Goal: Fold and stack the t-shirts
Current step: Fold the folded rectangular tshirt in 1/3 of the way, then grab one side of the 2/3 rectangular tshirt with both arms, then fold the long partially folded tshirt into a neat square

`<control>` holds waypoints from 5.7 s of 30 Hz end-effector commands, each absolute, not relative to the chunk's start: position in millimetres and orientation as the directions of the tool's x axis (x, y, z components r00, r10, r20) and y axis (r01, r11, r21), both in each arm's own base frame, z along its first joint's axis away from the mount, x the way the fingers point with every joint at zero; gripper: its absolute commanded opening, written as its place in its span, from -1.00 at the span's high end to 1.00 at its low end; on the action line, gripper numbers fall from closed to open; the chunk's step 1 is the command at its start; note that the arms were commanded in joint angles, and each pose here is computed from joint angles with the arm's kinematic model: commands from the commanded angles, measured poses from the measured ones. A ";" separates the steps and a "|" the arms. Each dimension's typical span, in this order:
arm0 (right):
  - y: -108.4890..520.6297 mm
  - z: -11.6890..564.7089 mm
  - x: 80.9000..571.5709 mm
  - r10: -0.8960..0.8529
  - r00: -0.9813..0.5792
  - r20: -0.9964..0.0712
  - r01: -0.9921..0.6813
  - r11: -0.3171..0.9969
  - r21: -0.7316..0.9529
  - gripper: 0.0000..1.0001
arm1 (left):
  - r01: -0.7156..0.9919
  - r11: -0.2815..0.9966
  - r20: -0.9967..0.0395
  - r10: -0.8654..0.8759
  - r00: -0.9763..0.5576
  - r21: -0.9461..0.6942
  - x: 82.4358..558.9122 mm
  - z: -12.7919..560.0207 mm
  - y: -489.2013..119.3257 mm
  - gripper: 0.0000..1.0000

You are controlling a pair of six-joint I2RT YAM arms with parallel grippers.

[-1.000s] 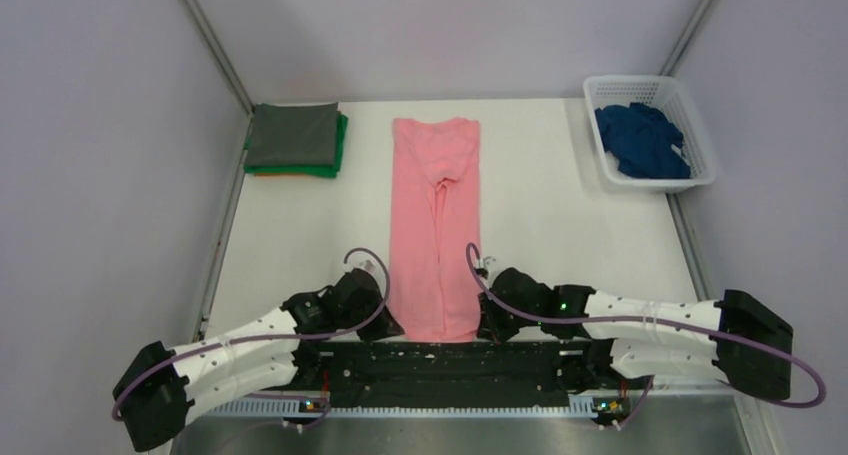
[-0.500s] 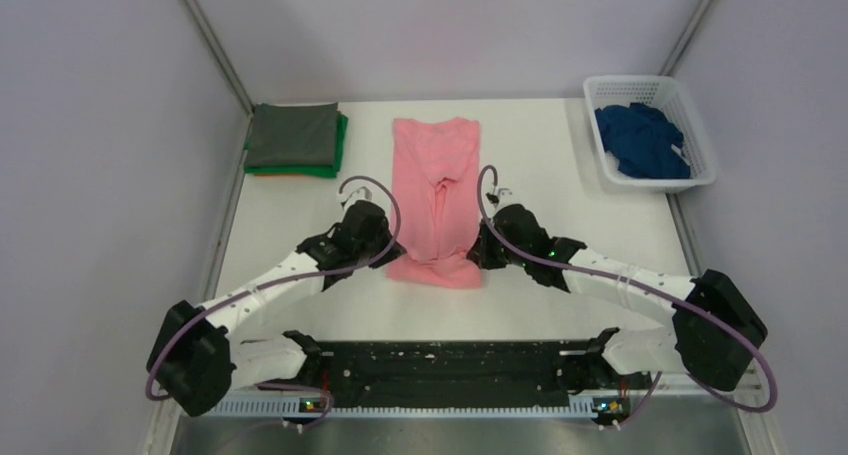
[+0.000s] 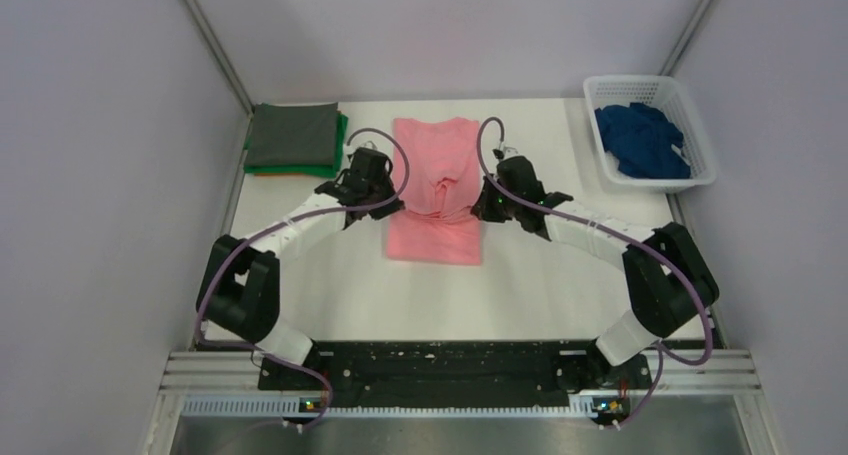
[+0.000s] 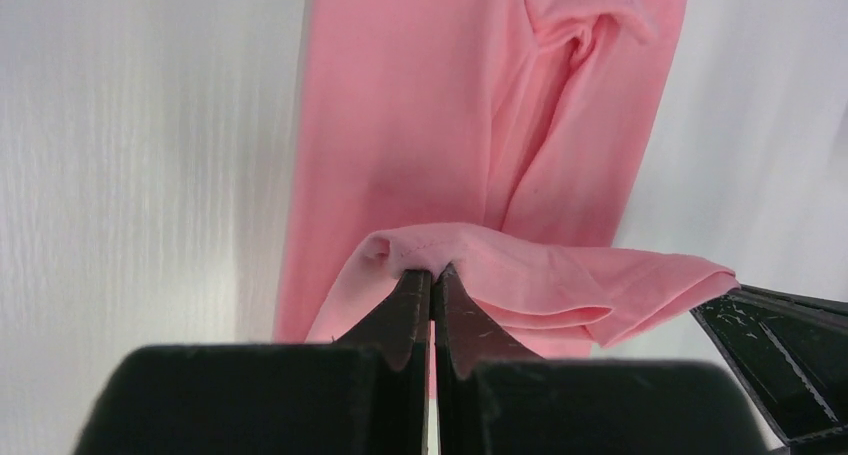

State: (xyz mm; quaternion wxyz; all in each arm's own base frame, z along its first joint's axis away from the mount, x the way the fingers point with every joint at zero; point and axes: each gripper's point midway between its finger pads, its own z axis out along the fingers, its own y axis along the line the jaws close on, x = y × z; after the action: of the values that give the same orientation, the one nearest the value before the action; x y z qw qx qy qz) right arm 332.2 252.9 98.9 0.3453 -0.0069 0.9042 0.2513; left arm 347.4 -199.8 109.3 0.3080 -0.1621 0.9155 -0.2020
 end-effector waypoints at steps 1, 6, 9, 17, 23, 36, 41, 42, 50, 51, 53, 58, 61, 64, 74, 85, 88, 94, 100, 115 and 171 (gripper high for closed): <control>255.2 121.4 368.5 0.174 -0.717 -0.675 -0.225 0.859 0.460 1.00 | -0.117 0.868 -0.518 -0.391 -0.761 -0.483 378.8 118.3 -201.8 1.00; 252.7 111.5 385.9 0.185 -0.721 -0.667 -0.206 0.863 0.462 1.00 | -0.119 0.863 -0.416 -0.353 -0.838 -0.492 390.7 98.2 -209.9 1.00; 248.4 100.7 394.6 0.194 -0.729 -0.657 -0.182 0.870 0.458 1.00 | -0.123 0.861 -0.409 -0.355 -0.840 -0.493 401.8 89.2 -211.0 1.00; 249.3 88.2 427.9 0.200 -0.733 -0.651 -0.186 0.860 0.475 0.87 | -0.156 0.856 -0.410 -0.386 -0.827 -0.492 422.1 84.4 -201.7 0.74; 256.6 96.3 457.6 0.227 -0.741 -0.632 -0.215 0.812 0.543 0.48 | -0.142 0.850 -0.427 -0.392 -0.815 -0.508 448.3 101.2 -193.8 0.45; 232.2 87.0 382.2 0.182 -0.783 -0.595 -0.220 0.814 0.538 -0.97 | -0.152 0.824 -0.361 -0.394 -0.845 -0.545 373.2 97.1 -181.4 -0.97; 226.1 67.1 319.4 0.178 -0.832 -0.525 -0.183 0.806 0.563 -0.97 | -0.193 0.824 -0.292 -0.393 -0.872 -0.533 311.8 67.4 -174.5 -0.97; 226.8 64.0 309.6 0.176 -0.841 -0.512 -0.177 0.804 0.568 -0.98 | -0.197 0.824 -0.284 -0.392 -0.875 -0.531 303.0 63.4 -174.3 -0.97; 232.6 32.9 265.3 0.159 -0.889 -0.429 -0.126 0.817 0.563 -0.81 | -0.258 0.810 -0.225 -0.425 -0.877 -0.526 279.8 31.6 -171.4 -0.56; 232.3 29.8 264.4 0.154 -0.890 -0.430 -0.122 0.828 0.548 -0.79 | -0.262 0.809 -0.219 -0.427 -0.877 -0.527 281.0 28.3 -172.5 -0.47; 232.4 24.2 261.7 0.140 -0.894 -0.426 -0.117 0.844 0.524 -0.68 | -0.274 0.806 -0.209 -0.434 -0.876 -0.526 284.4 22.8 -173.8 -0.26; 232.4 16.0 254.8 0.163 -0.905 -0.394 -0.078 0.846 0.528 -0.43 | -0.281 0.813 -0.184 -0.422 -0.888 -0.510 289.1 10.9 -176.7 0.42; 234.3 15.6 250.4 0.168 -0.906 -0.387 -0.069 0.846 0.529 -0.41 | -0.275 0.805 -0.163 -0.413 -0.896 -0.525 287.1 6.8 -181.1 0.88; 231.5 13.7 246.6 0.172 -0.910 -0.378 -0.057 0.851 0.523 -0.38 | -0.275 0.809 -0.157 -0.407 -0.900 -0.519 280.9 3.1 -179.0 1.00; 226.5 0.2 231.5 0.152 -0.922 -0.357 -0.047 0.870 0.491 -0.01 | -0.297 0.809 -0.147 -0.421 -0.895 -0.508 265.4 -4.1 -172.3 1.00; 226.9 -19.0 240.3 0.138 -0.924 -0.358 -0.043 0.890 0.454 0.49 | -0.298 0.807 -0.142 -0.420 -0.896 -0.510 263.3 -6.6 -172.6 1.00; 223.3 -15.4 233.4 0.127 -0.925 -0.358 -0.051 0.893 0.447 1.00 | -0.297 0.806 -0.139 -0.419 -0.897 -0.511 261.6 -6.4 -172.6 1.00; 209.0 1.5 204.7 0.080 -0.924 -0.375 -0.099 0.895 0.435 1.00 | -0.290 0.790 -0.126 -0.417 -0.900 -0.540 241.0 4.6 -172.9 1.00; 212.5 40.4 161.4 -0.040 -0.910 -0.414 -0.248 0.852 0.462 1.00 | -0.241 0.762 -0.137 -0.395 -0.908 -0.601 194.5 34.2 -180.6 1.00; 235.7 170.7 160.2 0.038 -0.762 -0.647 -0.428 0.719 0.547 1.00 | -0.051 0.641 -0.338 -0.469 -0.816 -0.766 166.7 150.3 -182.0 1.00; 203.6 102.3 444.2 0.313 -0.768 -0.558 -0.235 0.674 0.701 1.00 | -0.120 0.775 -0.402 -0.446 -0.800 -0.620 496.7 122.7 -195.8 1.00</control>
State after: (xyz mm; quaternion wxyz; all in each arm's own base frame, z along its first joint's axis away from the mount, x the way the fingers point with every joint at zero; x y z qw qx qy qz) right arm 414.0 208.3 97.2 0.3100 0.0284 0.8606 0.4029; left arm 471.9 -204.8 125.9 0.2654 -0.1556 0.8989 -0.3120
